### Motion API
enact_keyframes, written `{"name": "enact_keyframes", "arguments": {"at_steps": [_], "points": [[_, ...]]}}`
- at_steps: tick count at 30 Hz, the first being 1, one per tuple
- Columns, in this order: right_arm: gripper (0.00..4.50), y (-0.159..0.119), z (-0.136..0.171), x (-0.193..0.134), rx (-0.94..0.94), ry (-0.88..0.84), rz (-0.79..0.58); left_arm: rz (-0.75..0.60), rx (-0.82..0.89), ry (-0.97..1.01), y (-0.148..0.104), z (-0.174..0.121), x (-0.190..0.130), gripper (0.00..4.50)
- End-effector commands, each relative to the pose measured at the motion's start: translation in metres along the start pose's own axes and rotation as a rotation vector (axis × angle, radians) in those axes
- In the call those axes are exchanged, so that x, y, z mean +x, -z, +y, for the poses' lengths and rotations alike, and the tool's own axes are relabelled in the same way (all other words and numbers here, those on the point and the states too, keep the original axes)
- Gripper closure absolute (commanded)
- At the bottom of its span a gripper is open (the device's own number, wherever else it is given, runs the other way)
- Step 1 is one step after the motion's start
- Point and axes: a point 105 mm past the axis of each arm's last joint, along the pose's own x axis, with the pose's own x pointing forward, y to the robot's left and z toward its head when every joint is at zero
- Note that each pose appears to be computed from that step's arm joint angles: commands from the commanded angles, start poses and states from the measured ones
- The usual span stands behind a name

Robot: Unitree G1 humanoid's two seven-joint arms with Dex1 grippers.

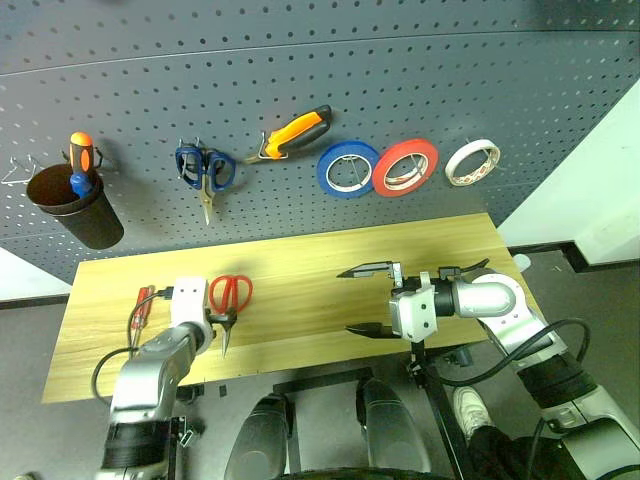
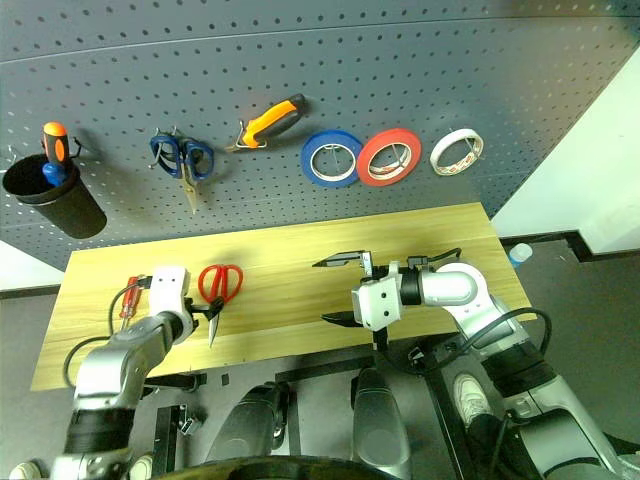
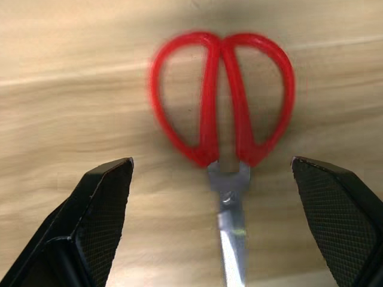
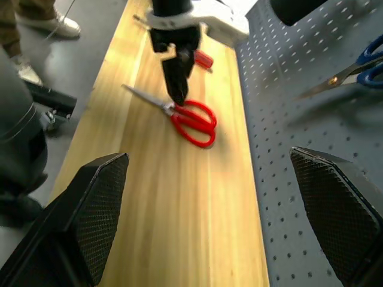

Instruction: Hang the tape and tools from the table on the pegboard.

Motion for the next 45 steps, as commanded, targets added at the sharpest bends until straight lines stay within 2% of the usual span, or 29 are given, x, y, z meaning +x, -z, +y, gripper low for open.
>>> {"name": "enact_keyframes", "arguments": {"at_steps": [1, 13, 16, 27, 32, 36, 38, 41, 45], "points": [[0.0, -0.003, -0.005, -0.001, -0.04, 0.022, -0.016, 0.102, -0.038, -0.057, 0.006, 0.002, 0.007, 0.04], [0.0, 0.011, 0.009, -0.008, 0.053, 0.0, 0.022, 0.236, -0.08, -0.114, 0.018, 0.0, 0.022, 0.04], [0.0, 0.013, 0.009, -0.009, 0.051, 0.005, 0.027, 0.245, -0.131, -0.109, 0.02, -0.001, 0.024, 0.55], [0.0, 0.016, 0.007, -0.008, 0.036, 0.018, 0.035, 0.261, -0.167, -0.153, 0.021, 0.006, 0.021, 4.2], [0.0, 0.018, 0.006, -0.008, 0.029, 0.023, 0.039, 0.228, -0.148, -0.121, 0.017, 0.007, 0.013, 4.26], [0.0, 0.019, 0.006, -0.009, 0.023, 0.035, 0.042, 0.093, -0.1, -0.075, 0.004, 0.017, -0.008, 4.26], [0.0, 0.019, 0.005, -0.009, 0.022, 0.039, 0.042, -0.046, -0.041, 0.004, -0.011, 0.016, -0.024, 4.26], [0.0, 0.02, 0.003, -0.01, 0.016, 0.054, 0.038, -0.177, 0.053, 0.053, -0.016, 0.029, -0.052, 4.26], [0.0, 0.012, -0.013, -0.007, 0.049, 0.126, -0.031, -0.491, 0.288, 0.109, -0.035, 0.042, -0.098, 4.26]]}}
